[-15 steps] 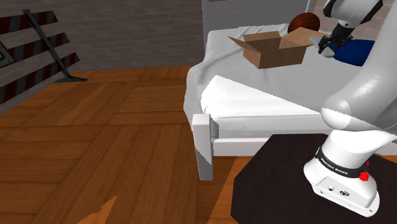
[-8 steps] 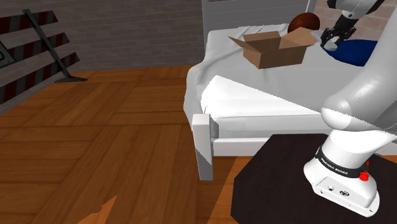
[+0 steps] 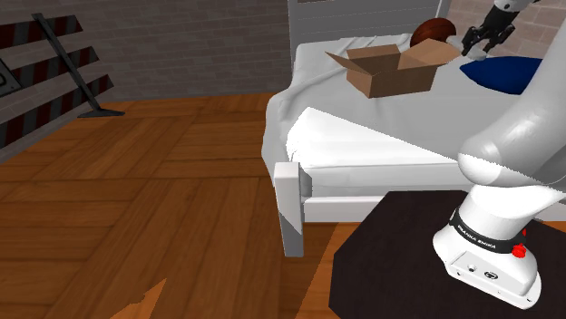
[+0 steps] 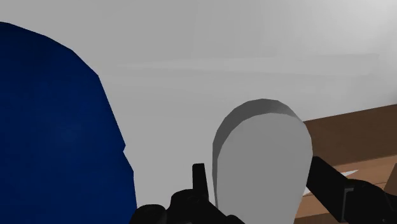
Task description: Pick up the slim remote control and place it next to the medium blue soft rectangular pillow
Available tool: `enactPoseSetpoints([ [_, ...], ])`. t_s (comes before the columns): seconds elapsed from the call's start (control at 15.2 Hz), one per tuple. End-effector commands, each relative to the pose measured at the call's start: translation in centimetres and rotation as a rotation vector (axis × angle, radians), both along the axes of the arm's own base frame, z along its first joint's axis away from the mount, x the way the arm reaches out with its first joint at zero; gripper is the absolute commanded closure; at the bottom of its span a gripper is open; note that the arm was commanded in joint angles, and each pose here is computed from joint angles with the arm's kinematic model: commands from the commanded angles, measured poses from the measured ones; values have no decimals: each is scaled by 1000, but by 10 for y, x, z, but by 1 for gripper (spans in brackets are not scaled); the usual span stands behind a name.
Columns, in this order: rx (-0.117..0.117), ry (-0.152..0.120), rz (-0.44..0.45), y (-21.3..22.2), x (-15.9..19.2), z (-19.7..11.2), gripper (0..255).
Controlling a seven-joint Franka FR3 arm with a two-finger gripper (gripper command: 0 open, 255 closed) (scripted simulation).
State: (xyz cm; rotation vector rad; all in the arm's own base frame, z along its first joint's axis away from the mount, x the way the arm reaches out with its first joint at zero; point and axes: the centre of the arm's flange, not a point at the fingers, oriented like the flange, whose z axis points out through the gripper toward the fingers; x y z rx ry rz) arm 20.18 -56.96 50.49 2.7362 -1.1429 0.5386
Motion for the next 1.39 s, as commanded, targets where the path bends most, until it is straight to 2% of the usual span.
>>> enactPoseSetpoints([
  [0.0, 0, 0, 0, 0, 0, 10, 255],
  [0.59, 0, 0, 0, 0, 0, 57, 255],
  [1.19, 0, 0, 0, -13, -118, 61, 255],
  [1.32, 0, 0, 0, -15, -129, 56, 255],
])
